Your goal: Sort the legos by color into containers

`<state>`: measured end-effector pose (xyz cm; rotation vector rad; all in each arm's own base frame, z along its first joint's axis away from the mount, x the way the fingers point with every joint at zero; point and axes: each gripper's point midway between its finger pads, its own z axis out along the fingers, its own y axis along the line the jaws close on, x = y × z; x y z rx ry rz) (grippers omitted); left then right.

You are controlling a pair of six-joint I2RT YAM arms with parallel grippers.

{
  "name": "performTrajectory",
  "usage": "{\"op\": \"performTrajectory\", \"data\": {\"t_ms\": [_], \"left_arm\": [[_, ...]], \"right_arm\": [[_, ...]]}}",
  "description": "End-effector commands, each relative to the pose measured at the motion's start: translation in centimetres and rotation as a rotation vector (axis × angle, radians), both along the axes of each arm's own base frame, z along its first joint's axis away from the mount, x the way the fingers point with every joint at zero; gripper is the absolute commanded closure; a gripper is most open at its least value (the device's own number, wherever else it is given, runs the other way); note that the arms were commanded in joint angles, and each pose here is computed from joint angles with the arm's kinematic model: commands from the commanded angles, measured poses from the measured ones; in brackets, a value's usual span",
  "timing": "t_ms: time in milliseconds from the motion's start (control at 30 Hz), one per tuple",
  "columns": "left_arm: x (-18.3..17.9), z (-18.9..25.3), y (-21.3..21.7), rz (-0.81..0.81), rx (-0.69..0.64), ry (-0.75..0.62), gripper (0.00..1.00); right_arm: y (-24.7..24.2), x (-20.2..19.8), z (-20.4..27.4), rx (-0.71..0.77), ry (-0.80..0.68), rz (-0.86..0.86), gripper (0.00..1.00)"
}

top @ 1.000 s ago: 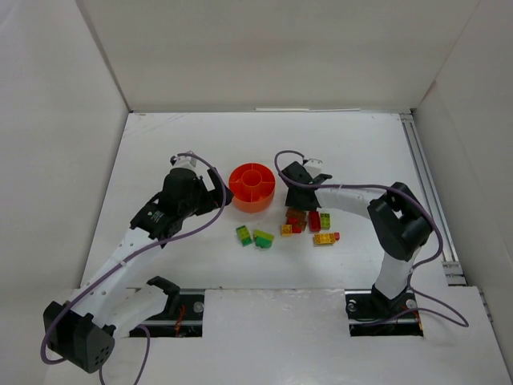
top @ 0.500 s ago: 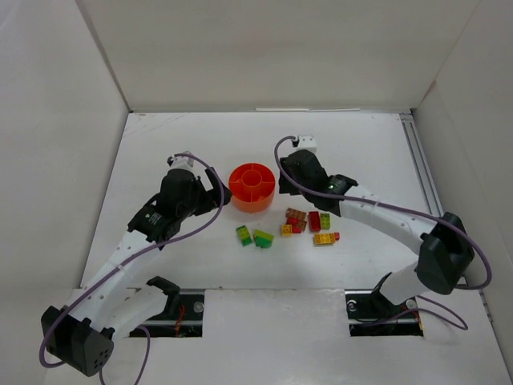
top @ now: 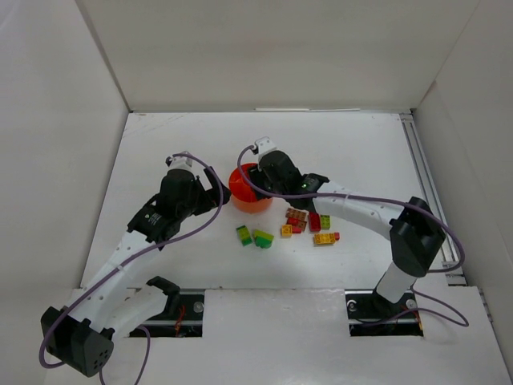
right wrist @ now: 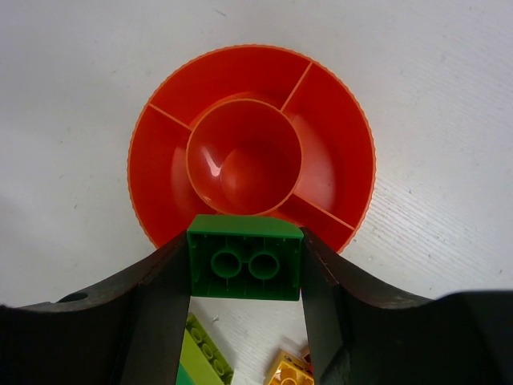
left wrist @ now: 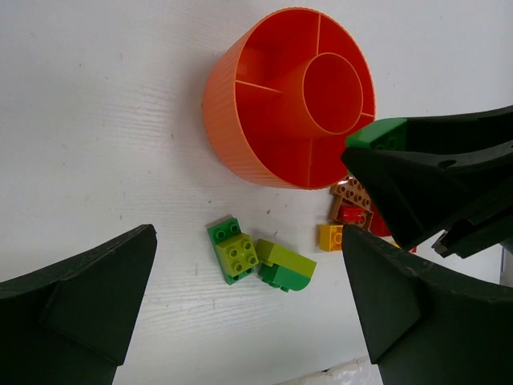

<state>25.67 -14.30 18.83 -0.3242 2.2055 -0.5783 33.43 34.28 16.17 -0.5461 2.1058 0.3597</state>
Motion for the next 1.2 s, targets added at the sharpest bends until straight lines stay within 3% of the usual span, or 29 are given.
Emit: {"op": "performTrajectory", "data": {"t_ms": [0, 233, 633, 833, 1100, 1167], "left_arm": [[0.2, 0.9, 0.1, 0.015, -0.006, -0.025, 0.00], [0.3, 1.1, -0.1, 0.008, -0.015, -0.031, 0.00], [0.0, 0.8, -0.6, -0.033, -0.011, -0.021, 0.00], [-1.2, 0.7, -3.9, -0.196, -0.020, -0.048, 0.00], [-6.3, -0.7, -15.5, -0.477, 0.130, -0.034, 0.00], [-6.1, -2.8, -16.8, -0.488, 0.169, 0.015, 0.07]], "right_arm": [[1.6, 1.0, 4.2, 0.081, -0.090, 0.034, 0.60], [2.0, 1.1, 2.8, 0.057, -0.070, 0.051, 0.31], [0.2, 0.6, 5.5, 0.078, -0.117, 0.014, 0.26], [-8.3, -0.1, 6.6, 0.054, -0.064, -0.274, 0.23], [-23.7, -2.6, 4.0, 0.021, 0.033, -0.694, 0.22], [-25.6, -3.6, 5.3, 0.053, 0.006, -0.733, 0.22]]}}
